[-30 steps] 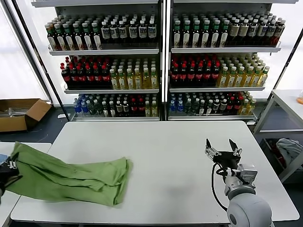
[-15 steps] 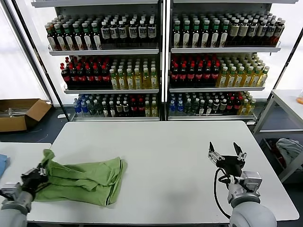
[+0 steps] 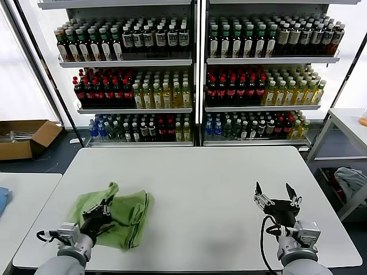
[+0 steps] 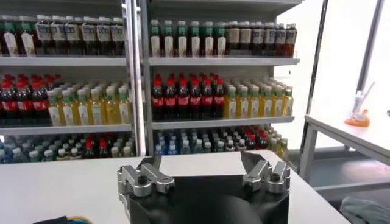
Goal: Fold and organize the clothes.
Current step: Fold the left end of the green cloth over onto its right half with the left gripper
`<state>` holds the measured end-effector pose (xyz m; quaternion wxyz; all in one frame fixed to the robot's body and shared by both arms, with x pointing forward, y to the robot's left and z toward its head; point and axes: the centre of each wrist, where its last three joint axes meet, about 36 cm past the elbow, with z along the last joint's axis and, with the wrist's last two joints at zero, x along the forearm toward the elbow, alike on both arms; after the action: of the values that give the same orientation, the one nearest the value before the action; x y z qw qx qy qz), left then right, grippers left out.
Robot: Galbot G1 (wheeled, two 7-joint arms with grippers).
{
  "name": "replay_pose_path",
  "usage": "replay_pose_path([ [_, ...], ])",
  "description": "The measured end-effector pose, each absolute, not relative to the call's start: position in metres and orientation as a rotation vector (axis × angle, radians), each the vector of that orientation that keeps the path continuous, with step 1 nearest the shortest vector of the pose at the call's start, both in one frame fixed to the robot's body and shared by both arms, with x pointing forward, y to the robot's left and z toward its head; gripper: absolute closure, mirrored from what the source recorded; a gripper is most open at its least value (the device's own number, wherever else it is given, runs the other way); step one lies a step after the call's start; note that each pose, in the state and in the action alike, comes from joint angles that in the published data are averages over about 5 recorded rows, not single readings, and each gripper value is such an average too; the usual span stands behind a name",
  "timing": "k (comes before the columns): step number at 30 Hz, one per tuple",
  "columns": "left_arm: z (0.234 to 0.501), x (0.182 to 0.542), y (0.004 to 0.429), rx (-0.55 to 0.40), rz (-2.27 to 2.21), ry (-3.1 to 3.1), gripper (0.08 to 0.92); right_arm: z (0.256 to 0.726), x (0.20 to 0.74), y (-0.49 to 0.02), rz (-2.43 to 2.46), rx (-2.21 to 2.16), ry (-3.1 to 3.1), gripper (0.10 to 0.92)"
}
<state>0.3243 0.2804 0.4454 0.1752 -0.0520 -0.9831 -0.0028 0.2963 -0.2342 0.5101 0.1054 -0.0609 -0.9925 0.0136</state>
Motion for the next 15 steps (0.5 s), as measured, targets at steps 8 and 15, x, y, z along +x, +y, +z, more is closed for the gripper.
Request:
replay_pose_path([
  [8, 0.443, 0.318, 0.247, -0.263, 0.011, -2.763, 0.895, 0.508, 0.293, -0.234, 0.046, -0.185, -2.911, 0.2],
  [15, 0.438, 0.324, 0.24, -0.293, -0.007, -2.765, 0.895, 0.505, 0.29, -0.236, 0.05, -0.188, -2.9, 0.2],
])
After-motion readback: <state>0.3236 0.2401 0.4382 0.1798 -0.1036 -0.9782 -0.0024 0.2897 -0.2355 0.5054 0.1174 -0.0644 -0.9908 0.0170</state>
